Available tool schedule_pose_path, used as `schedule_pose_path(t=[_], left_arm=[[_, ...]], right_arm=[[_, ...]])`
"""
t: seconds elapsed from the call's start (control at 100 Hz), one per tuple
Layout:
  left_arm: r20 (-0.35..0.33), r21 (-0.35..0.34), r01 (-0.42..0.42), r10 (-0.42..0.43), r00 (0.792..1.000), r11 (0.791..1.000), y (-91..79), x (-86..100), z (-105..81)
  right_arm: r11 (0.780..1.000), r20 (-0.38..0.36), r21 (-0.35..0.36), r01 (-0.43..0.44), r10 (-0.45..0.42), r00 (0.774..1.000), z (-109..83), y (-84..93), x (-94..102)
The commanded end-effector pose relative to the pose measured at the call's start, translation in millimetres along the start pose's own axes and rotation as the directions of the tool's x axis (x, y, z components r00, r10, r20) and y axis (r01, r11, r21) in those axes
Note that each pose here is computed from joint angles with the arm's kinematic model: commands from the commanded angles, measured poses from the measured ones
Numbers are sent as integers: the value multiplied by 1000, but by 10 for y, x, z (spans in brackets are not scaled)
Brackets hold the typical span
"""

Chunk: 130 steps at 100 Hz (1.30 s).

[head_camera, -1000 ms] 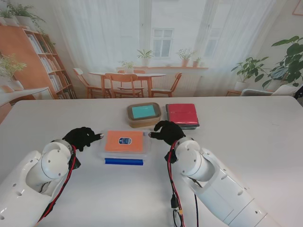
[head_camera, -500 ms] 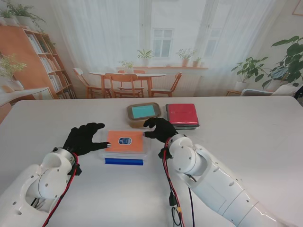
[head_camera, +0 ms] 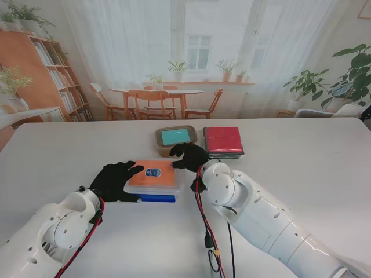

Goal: Pair container bodies with their lids

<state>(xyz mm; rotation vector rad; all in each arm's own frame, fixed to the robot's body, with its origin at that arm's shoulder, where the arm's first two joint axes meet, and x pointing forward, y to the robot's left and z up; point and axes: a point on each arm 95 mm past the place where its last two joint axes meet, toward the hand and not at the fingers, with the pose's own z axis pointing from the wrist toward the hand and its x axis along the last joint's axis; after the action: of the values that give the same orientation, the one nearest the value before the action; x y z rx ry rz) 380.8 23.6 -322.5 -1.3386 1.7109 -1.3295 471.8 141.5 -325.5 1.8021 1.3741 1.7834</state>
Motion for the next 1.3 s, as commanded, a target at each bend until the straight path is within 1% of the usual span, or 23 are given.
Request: schedule_pose_path(t=[0.0,0.21,0.37,0.54,0.74,0.97,1.29], left_arm=[[-8,-12,-11,10,1000,1000,33,-11,27],[-19,-21,-19,19,1000,1000,54,-27,132],[-15,-31,41,-41,999,999,77,-18,211],[-19,-59,75,-76,997,995,94,-4,259],[-30,-89,128,-131,991,988,140,35,301],[-53,-119,171,-178,983,978,180,109,379],[-105,-147,205,-221,969,968,187,230,487]], right_arm=[[1000,-3,26,6,-6,1000,23,19,-3],[996,9,88,13,-14,1000,6,-18,-37],[994,17,111,5,-7,1000,-70,-43,-52],[991,33,131,-25,21,999,-178,-85,-81],[988,44,136,-67,61,997,-337,-167,-102],[984,39,136,-118,113,993,-535,-292,-75],[972,28,123,-199,197,980,-825,-467,-18]])
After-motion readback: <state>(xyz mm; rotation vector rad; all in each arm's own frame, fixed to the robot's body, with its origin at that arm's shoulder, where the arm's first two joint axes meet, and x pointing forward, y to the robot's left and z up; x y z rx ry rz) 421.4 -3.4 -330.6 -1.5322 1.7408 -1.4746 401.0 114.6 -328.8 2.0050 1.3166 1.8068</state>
